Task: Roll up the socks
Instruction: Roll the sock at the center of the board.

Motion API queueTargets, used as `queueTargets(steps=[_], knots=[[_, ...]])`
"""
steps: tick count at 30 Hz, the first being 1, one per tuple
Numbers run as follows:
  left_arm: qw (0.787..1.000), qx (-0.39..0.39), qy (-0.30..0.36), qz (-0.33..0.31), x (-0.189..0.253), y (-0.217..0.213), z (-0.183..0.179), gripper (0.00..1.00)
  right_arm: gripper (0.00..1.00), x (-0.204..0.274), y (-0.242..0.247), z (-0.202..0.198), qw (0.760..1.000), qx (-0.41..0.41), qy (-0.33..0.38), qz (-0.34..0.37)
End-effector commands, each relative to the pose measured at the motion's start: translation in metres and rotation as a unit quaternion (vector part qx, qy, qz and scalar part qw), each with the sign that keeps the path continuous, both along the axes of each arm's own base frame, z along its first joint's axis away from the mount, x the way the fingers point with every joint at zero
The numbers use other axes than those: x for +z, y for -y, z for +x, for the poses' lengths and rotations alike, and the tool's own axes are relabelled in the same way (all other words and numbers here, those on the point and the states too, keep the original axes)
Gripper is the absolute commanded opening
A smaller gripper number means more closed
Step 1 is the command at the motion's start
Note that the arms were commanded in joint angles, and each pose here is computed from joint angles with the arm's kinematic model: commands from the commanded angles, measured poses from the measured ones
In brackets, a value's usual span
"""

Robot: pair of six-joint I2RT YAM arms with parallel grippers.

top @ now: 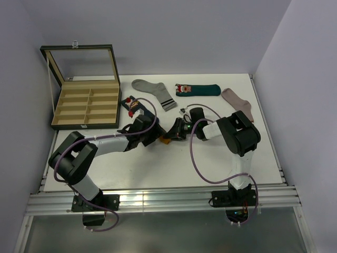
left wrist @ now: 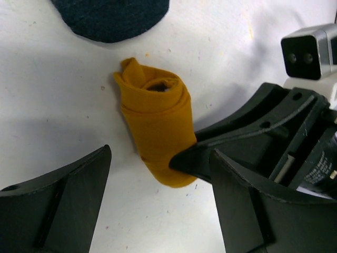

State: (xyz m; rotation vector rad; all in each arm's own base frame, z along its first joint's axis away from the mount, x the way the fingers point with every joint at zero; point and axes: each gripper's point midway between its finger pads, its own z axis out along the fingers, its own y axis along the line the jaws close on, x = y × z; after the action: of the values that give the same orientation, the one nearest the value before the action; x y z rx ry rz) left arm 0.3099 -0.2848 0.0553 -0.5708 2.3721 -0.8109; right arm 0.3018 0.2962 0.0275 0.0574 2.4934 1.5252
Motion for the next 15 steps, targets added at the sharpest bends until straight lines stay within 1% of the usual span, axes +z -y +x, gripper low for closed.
queueTargets(steps=[1,5,10,15], knots=[[0.999,0.029,0.008,-0.015,-0.002,0.004,0.01,0.8,0.01,-0.062,0.022,-0.043,0.989,-0.017,-0.123,-0.077],[0.998,0.058,-0.002,-0.008,-0.012,-0.004,0.012,0.8,0.02,-0.065,0.022,-0.044,0.988,-0.019,-0.13,-0.074],[0.996,0.086,-0.004,-0.015,-0.019,-0.008,0.015,0.77,0.02,-0.07,0.024,-0.045,0.987,-0.023,-0.138,-0.079],[0.996,0.087,-0.012,-0.011,-0.026,-0.005,0.016,0.76,0.03,-0.073,0.025,-0.048,0.985,-0.028,-0.15,-0.079]])
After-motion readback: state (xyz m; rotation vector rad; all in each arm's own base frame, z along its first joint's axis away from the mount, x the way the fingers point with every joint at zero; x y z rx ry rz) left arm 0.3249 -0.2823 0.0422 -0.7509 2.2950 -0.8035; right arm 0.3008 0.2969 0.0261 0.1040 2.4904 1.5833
